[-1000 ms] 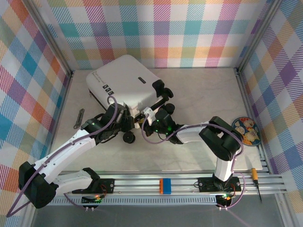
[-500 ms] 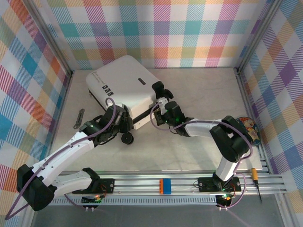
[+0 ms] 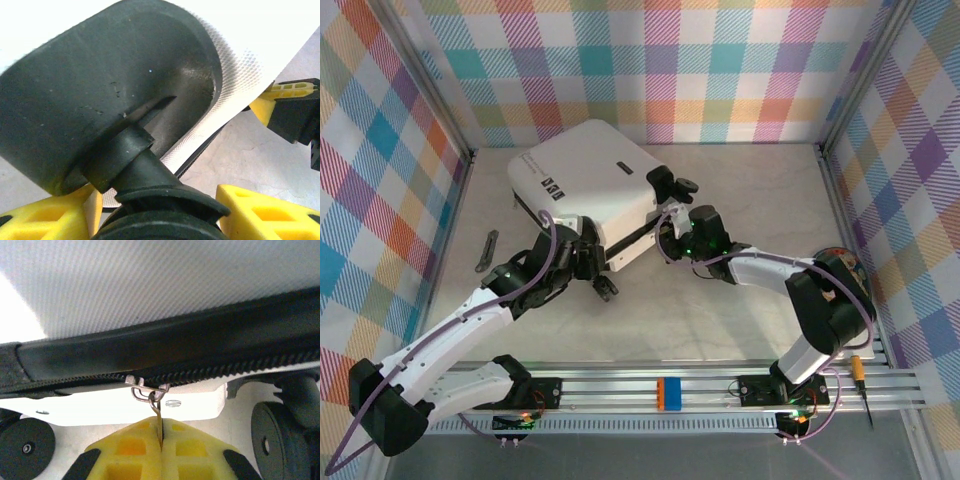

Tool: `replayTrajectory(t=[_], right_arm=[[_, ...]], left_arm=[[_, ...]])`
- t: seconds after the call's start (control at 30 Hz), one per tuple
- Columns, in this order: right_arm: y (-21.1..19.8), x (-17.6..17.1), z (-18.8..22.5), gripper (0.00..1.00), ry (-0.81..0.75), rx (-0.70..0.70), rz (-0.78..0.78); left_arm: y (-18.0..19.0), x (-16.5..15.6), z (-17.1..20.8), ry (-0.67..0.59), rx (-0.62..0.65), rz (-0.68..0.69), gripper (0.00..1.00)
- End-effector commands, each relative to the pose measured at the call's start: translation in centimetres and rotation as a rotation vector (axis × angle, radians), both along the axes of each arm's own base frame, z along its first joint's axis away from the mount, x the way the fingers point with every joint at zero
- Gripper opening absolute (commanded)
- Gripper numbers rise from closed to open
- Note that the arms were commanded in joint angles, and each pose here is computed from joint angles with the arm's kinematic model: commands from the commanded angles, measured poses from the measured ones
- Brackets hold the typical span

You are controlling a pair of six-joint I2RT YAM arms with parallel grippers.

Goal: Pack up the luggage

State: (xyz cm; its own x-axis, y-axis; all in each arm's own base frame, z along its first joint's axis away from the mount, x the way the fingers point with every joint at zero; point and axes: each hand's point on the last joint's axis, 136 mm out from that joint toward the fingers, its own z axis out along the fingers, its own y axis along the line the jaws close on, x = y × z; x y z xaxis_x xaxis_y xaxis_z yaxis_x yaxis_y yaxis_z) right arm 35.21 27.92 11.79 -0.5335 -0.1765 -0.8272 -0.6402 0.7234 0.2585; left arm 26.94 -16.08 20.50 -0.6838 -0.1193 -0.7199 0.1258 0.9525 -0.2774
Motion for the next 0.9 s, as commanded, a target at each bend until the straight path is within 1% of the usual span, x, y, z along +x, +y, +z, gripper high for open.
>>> replayTrajectory(t=[0.0,0.1,0.23,0.37,0.5,0.57,0.73,0.87], right_arm=[[-4.4,2.5,1.1,0.0,-0.102,-0.02,-0.175],[-4.3,2.4,1.0,0.0,-0.128,0.025,-0.225],[-5.4,3.5,2.3,0.0,-0.215,0.121,-0.37],[-6.5,5.0,4.3,0.0,-0.299,0.2,-0.481],[-7.7,6.5,6.1,0.0,-0.346,0.228,-0.581],[-8.3,7.2,6.3,0.0,-0.343,0.222,-0.614],[-9.9,8.7,6.4,0.0,-0.323,0.205,-0.629],[-11.5,9.0,6.5,0.0,-0.323,0.166,-0.63]], left_arm=[[4.0,0.4,1.2,-0.057,0.062,0.136,0.05],[3.3,0.5,1.2,-0.05,0.025,0.127,0.05],[1.6,0.6,0.1,-0.015,-0.088,0.114,0.03],[2.4,0.7,-0.5,-0.013,-0.09,0.171,0.02],[2.9,0.5,0.4,-0.037,-0.11,0.196,0.01],[3.4,0.4,0.6,-0.044,-0.092,0.208,0.01],[4.2,0.1,0.8,-0.048,-0.026,0.202,0.0],[5.6,-0.1,0.6,-0.059,0.059,0.223,0.0]])
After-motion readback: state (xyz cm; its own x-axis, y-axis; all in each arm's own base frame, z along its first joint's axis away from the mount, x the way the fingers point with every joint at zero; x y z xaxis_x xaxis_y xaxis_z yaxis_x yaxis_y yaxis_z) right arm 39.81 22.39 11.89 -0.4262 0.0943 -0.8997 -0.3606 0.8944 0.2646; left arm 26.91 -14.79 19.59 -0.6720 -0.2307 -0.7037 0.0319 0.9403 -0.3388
